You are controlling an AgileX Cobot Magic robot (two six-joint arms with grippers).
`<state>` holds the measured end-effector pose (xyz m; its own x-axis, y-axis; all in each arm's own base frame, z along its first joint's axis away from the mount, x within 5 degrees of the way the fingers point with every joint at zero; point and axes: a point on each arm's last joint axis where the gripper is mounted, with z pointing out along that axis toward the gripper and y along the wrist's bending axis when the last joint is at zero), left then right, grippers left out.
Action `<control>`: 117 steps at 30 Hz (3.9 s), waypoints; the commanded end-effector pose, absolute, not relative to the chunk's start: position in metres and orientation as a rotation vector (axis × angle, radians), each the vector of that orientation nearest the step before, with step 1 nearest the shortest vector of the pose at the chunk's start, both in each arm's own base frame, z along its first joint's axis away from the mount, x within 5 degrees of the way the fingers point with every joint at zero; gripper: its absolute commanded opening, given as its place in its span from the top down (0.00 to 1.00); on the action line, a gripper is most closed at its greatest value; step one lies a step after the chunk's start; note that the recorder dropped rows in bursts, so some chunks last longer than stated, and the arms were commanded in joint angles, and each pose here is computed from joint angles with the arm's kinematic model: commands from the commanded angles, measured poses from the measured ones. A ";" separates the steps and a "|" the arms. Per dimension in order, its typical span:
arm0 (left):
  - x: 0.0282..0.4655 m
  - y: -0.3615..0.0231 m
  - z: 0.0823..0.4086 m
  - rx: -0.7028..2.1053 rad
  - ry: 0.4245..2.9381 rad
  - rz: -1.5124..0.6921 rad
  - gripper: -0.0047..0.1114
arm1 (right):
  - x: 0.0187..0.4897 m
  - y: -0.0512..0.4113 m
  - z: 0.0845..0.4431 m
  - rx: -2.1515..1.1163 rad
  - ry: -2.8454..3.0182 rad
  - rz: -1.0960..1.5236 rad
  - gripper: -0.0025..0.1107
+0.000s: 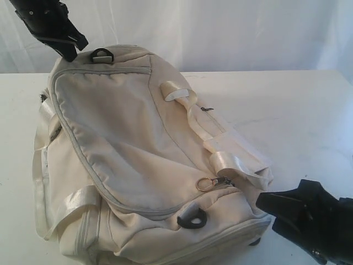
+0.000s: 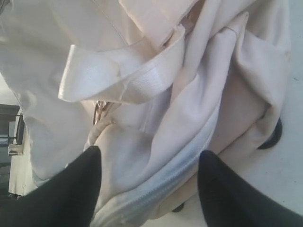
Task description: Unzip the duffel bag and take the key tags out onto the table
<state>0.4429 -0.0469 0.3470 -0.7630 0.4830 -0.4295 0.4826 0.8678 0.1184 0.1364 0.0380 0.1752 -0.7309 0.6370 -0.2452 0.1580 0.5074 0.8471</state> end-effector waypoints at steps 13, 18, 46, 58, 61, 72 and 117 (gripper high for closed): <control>0.430 -0.041 0.355 0.706 2.653 0.011 0.96 | 0.132 0.040 0.172 0.619 2.227 1.182 0.48; 0.430 -0.041 0.355 0.706 2.653 0.011 0.96 | 0.134 0.038 0.172 0.623 2.212 1.157 0.48; 0.431 -0.030 0.355 0.558 2.702 0.147 0.96 | 0.228 0.016 0.192 0.410 2.298 1.003 0.98; 0.371 -0.016 0.320 0.597 2.930 0.169 0.96 | 0.275 -0.005 0.251 0.274 2.291 0.711 0.98; 0.342 -0.006 0.318 0.545 2.983 0.161 0.96 | 0.277 -0.006 0.258 0.217 2.311 0.689 0.98; 0.252 -0.012 0.344 0.467 2.914 -0.113 0.96 | 0.326 -0.010 0.271 0.095 2.406 0.744 0.98; 0.411 -0.061 0.307 0.692 2.554 -0.576 0.44 | 0.408 0.063 0.289 -0.301 2.584 0.633 0.38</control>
